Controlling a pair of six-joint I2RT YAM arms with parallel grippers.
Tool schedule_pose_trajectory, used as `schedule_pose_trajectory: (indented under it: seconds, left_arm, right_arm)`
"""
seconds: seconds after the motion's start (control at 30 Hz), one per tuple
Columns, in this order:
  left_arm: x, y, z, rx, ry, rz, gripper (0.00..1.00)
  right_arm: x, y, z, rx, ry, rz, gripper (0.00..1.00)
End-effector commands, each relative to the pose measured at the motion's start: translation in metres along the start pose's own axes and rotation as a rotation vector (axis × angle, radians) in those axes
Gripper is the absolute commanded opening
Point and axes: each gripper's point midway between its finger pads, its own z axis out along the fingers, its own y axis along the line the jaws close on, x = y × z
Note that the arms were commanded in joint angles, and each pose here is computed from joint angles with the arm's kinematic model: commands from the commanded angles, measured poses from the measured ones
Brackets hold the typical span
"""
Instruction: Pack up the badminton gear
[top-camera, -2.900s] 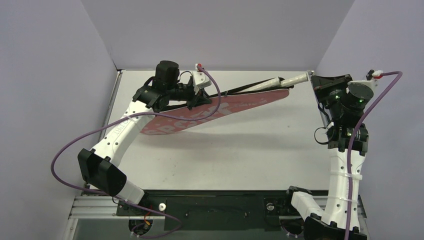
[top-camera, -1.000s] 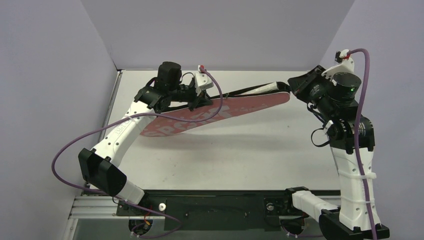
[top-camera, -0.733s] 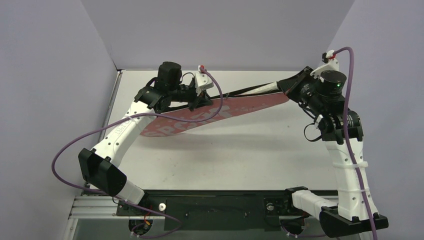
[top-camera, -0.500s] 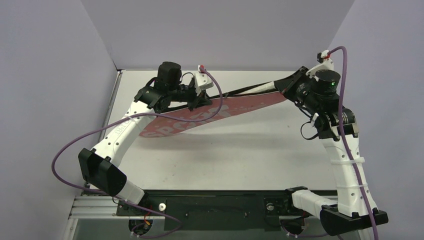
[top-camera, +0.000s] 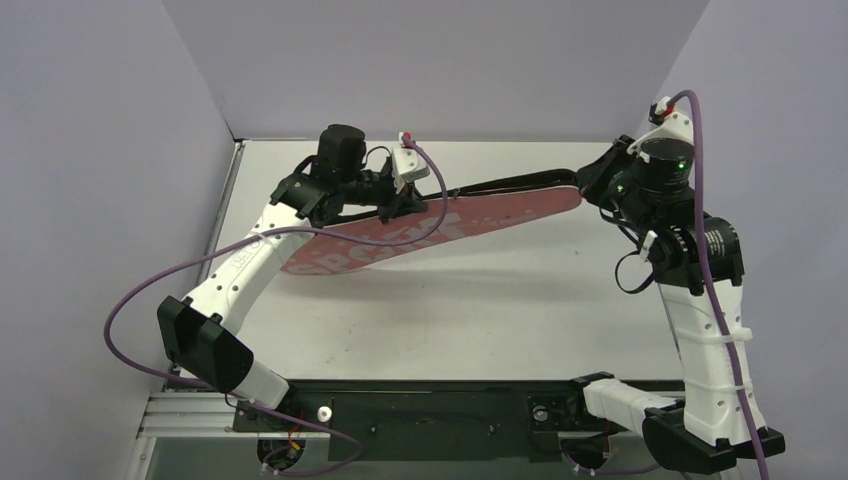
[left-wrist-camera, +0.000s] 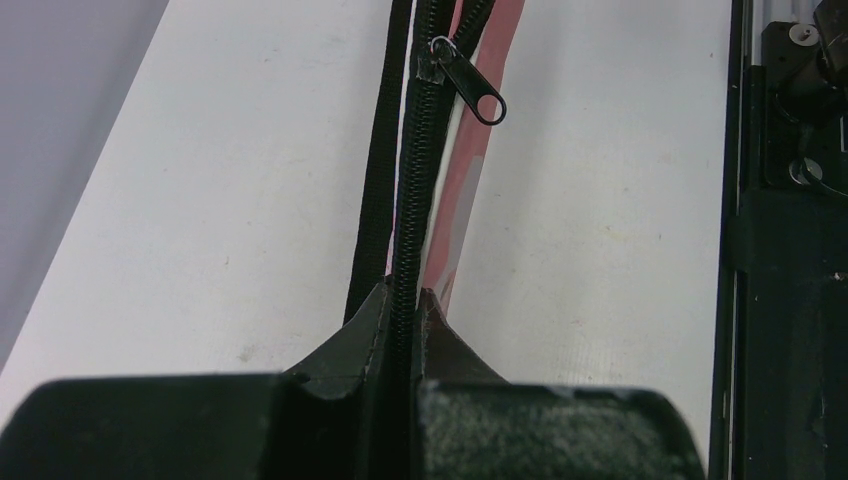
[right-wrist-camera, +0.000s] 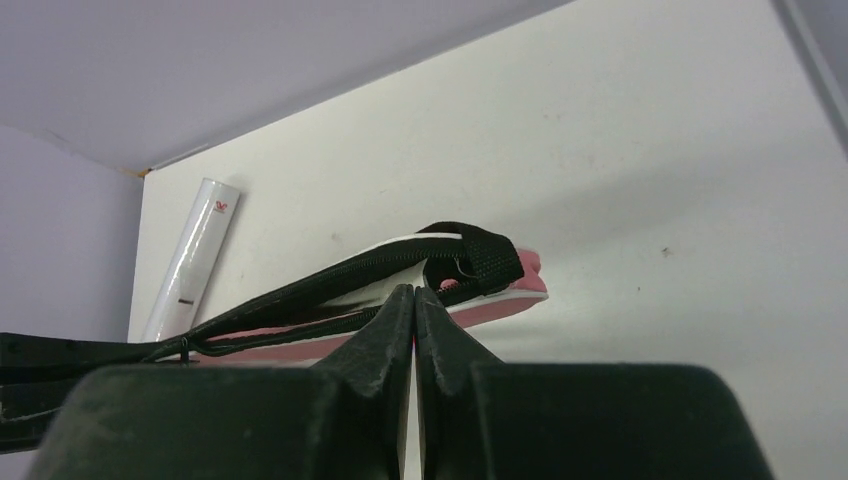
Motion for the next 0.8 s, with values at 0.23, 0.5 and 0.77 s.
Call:
schedule_pose_trajectory:
  seconds: [0.23, 0.5, 0.77]
  left_arm:
    - [-0.057, 0.003, -0.012, -0.023, -0.153, 0.131, 0.00]
    - [-0.054, 0.005, -0.007, -0.040, -0.127, 0.141, 0.00]
    - [-0.052, 0.014, -0.004, -0.107, -0.102, 0.140, 0.00]
  right_arm:
    - [-0.014, 0.054, -0.010, -0.244, -0.035, 0.045, 0.00]
    - [0.056, 0.112, -0.015, -0.574, 0.179, 0.184, 0.53]
    - [0.088, 0.131, -0.008, -0.795, 0.224, 0.480, 0.60]
